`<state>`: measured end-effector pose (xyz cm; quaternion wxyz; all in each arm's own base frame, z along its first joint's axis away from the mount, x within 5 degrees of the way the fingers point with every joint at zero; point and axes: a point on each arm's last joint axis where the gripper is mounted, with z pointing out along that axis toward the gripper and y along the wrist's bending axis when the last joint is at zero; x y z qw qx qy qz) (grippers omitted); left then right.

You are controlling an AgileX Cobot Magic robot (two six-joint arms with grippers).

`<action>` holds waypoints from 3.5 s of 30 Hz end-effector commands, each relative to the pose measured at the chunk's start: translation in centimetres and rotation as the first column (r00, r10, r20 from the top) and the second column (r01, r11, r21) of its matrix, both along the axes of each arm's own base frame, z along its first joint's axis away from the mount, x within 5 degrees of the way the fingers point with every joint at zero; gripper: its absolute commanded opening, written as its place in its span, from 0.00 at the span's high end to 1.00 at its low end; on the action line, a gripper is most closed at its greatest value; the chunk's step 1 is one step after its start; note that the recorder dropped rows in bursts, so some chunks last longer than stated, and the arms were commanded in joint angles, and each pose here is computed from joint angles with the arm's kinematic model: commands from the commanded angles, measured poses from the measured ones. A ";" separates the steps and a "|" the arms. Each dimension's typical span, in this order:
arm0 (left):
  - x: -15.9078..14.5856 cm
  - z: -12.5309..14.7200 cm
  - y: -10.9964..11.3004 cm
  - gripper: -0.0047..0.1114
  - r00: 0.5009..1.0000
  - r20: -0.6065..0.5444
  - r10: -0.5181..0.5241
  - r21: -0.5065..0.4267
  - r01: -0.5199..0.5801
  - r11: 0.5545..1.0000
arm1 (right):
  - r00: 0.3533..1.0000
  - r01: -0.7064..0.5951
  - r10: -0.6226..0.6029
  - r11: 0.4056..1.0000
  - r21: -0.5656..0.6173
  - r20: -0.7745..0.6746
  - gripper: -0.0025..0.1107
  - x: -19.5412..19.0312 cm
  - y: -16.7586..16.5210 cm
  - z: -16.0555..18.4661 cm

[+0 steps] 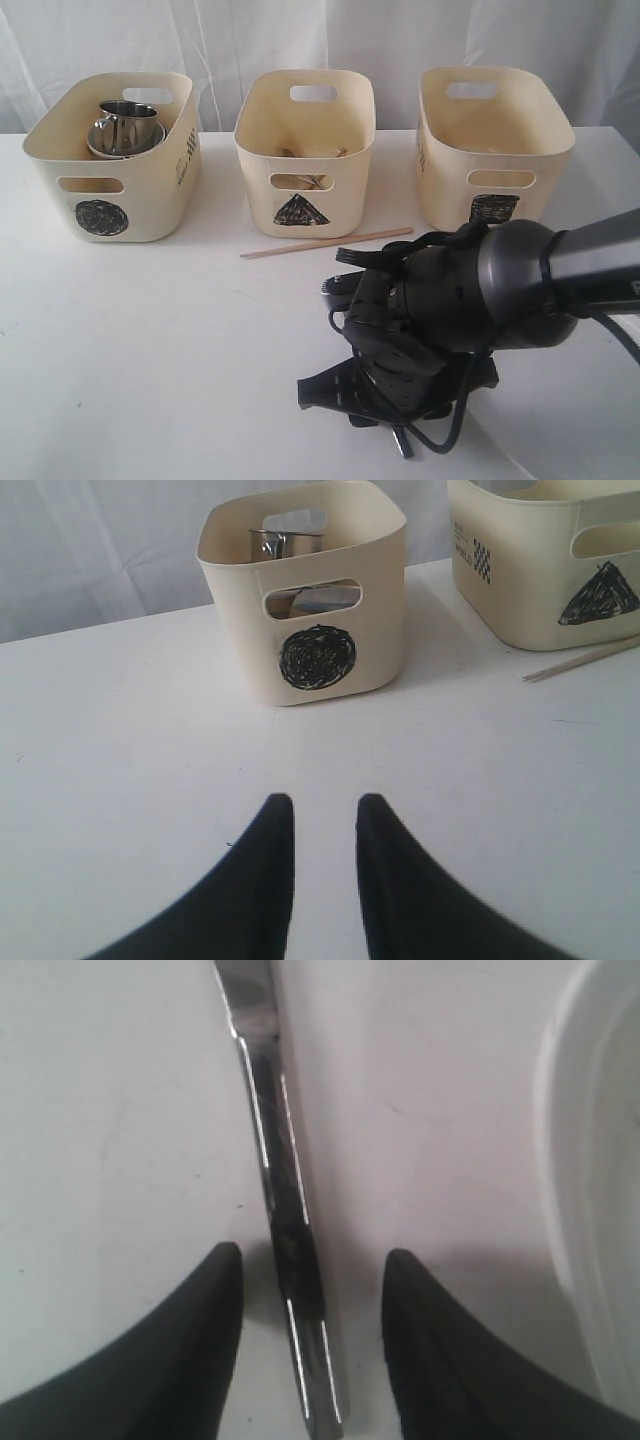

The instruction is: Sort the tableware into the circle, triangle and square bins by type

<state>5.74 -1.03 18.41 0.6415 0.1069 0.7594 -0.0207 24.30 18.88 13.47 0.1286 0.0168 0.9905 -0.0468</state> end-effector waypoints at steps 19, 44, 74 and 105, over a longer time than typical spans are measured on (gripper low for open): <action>0.0 0.0 0.0 0.71 1.000 0.003 0.001 -0.012 -0.001 1.000 | 0.998 -0.018 0.017 1.000 -0.019 -0.053 0.96 -0.4 -0.3 -0.5; 0.0 0.0 0.0 0.71 1.000 0.003 0.001 -0.012 -0.001 1.000 | 0.996 -0.064 0.061 0.996 0.054 0.064 0.98 -0.5 -0.2 3.1; 0.0 0.0 0.0 0.71 1.000 0.003 0.001 -0.012 -0.001 1.000 | 0.978 -0.174 0.160 0.980 0.096 0.132 0.98 -0.3 0.8 3.4; 0.0 0.0 0.0 0.71 1.000 0.003 0.001 -0.012 -0.001 1.000 | 0.970 -0.154 0.158 0.987 -0.034 0.186 0.93 0.0 -0.6 4.7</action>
